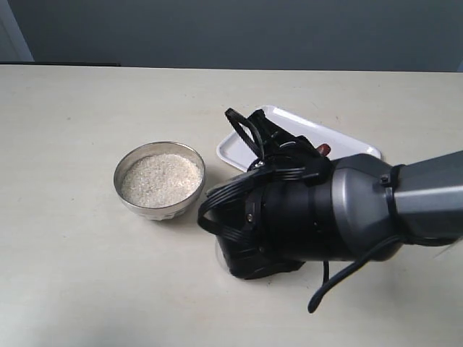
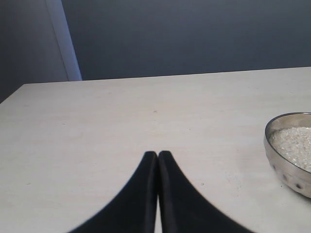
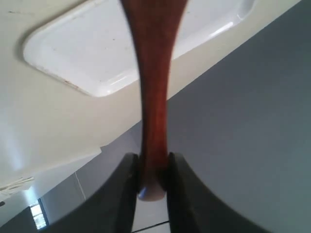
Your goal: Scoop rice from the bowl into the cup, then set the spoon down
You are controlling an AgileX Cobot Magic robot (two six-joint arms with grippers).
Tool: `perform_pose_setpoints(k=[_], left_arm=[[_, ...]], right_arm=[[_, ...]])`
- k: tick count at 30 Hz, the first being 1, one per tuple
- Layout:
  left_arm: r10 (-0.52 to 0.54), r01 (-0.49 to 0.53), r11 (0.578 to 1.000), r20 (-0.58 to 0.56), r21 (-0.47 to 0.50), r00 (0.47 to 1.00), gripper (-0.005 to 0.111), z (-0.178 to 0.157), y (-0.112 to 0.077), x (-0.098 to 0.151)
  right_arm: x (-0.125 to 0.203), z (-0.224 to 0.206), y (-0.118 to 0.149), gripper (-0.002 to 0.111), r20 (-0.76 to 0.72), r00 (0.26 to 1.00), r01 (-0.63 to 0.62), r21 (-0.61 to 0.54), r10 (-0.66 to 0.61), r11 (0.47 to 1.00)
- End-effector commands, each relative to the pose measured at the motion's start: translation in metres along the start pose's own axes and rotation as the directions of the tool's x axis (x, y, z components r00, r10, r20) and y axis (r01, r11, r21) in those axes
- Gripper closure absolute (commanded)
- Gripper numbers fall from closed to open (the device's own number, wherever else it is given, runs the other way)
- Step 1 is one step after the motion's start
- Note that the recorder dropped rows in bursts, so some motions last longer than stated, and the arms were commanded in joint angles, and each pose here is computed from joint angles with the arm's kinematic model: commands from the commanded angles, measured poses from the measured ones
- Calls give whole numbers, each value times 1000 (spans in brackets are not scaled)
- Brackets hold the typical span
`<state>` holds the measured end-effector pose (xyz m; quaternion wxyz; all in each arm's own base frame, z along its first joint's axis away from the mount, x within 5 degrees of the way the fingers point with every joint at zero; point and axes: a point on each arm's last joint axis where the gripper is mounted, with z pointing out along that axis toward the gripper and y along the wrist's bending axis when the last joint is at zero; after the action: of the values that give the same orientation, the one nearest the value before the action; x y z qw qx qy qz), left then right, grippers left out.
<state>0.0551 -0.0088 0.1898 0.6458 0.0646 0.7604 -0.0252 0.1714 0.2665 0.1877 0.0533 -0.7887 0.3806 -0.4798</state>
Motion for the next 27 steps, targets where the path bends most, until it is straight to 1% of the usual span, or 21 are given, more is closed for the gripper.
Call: perform_pose_setpoints(k=[1, 5, 9, 11, 13, 17, 21, 27], left_arm=[[0, 0, 1000, 20, -4, 1000, 106, -1, 0, -2], [1, -1, 1000, 20, 1, 1000, 106, -1, 0, -2], [1, -1, 1000, 20, 3, 1000, 106, -1, 0, -2], [2, -2, 1000, 20, 8, 1000, 106, -1, 0, -2], [2, -2, 1000, 20, 10, 1000, 106, -1, 0, -2], [2, -2, 1000, 20, 10, 1000, 106, -1, 0, -2], [2, -2, 1000, 20, 10, 1000, 106, -1, 0, -2], [2, -2, 1000, 20, 10, 1000, 106, -1, 0, -2]], right_arm=[[6, 5, 7, 108, 4, 999, -49, -79, 49, 996], [10, 12, 8, 108, -37, 999, 2, -26, -3, 1000], [10, 12, 8, 108, -39, 999, -11, -21, 11, 1000], [11, 12, 6, 108, -46, 998, -49, 3, 49, 999], [11, 12, 4, 108, -50, 997, -56, 16, 57, 998], [11, 12, 6, 108, -44, 996, -72, -3, 71, 997], [11, 12, 5, 108, -48, 994, -101, 16, 101, 995], [9, 11, 8, 108, -37, 990, -136, -18, 135, 991]])
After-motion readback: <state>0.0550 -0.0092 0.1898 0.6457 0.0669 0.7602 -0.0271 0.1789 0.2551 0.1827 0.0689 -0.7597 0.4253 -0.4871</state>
